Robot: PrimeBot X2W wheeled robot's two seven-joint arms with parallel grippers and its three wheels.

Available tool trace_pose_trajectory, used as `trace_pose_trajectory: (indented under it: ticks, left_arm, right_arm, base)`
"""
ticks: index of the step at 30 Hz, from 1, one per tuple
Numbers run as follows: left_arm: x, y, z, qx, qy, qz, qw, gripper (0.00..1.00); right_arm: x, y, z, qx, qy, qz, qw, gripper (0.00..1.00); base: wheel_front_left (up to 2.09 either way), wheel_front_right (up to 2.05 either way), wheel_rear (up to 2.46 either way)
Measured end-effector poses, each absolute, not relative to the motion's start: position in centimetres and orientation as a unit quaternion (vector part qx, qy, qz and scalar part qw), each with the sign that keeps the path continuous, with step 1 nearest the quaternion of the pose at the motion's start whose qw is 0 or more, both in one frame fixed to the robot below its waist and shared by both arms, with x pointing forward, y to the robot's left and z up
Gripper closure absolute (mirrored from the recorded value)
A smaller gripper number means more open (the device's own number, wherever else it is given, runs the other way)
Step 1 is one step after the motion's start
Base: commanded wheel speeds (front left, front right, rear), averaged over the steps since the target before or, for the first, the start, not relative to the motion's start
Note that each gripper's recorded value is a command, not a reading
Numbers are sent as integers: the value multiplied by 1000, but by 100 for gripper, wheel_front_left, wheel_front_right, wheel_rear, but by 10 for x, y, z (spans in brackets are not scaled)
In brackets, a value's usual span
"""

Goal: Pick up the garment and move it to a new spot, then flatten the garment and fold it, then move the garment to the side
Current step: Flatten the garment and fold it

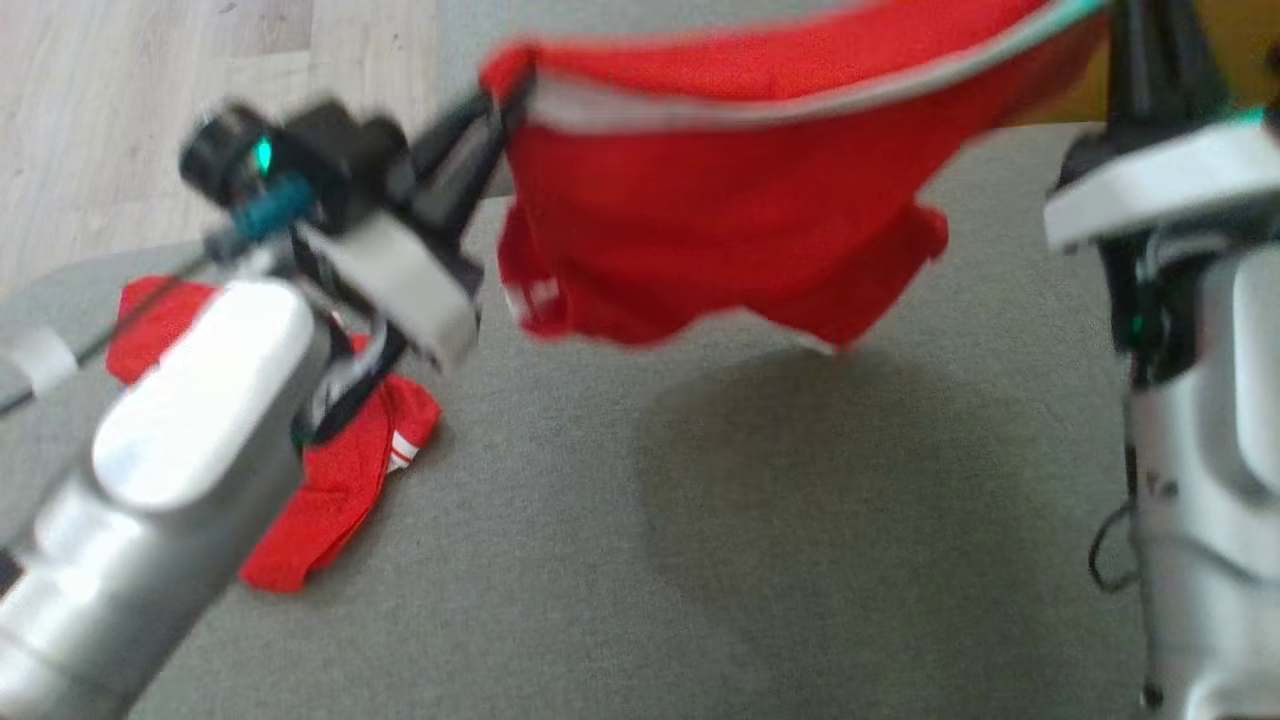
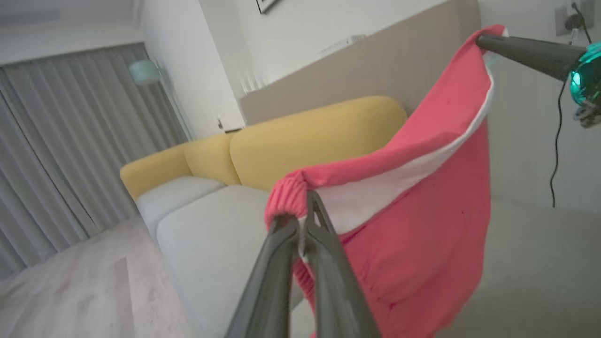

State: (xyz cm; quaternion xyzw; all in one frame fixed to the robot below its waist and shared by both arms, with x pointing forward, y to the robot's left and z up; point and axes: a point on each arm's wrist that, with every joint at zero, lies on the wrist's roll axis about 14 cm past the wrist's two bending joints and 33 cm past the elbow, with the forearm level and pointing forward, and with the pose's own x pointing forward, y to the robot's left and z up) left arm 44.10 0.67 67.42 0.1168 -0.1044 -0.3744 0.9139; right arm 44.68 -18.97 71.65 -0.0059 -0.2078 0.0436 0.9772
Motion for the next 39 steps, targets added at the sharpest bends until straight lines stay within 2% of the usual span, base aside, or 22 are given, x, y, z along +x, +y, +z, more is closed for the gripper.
trace_pose_trajectory:
  ticks: [3,9,15,18,22,25,28,34,39]
  left_arm:
    - [436,13,651,119,-73,-379,915,100]
    - [448,19,644,132,-57,-379,914,100]
    - [498,23,636,152,-39,-371,915,100]
    - [535,28,640,165,-50,-353,920,100]
    - [583,26,675,159,-118,-329,924,100]
    - [604,18,703,154,-182,-322,917,100]
    - [612,12,709,143,-204,-320,914,100]
    - [619,1,664,129,-168,-332,919,100]
    - [586,-12,567,130,-70,-381,913,100]
  right_arm:
    - [446,-193,691,-6,-173,38,984,100]
    - [457,-199,669,-9,-126,28,992,100]
    - [503,-196,650,-12,-81,33,996,100]
    - [537,-193,666,-3,-99,35,994,100]
    - [576,-202,717,1,-183,18,983,100]
    - [594,-216,743,4,-234,-2,972,100]
    - [603,-220,737,0,-234,-10,972,100]
    - [619,-222,659,-11,-137,-13,990,100]
    - [601,-230,555,-22,-1,-16,1000,100]
  base:
    - [0,0,0]
    - [0,0,0]
    - [0,0,0]
    - [0,0,0]
    - [0,0,0]
    - [0,0,0]
    - [0,0,0]
    - [0,0,0]
    - [0,0,0]
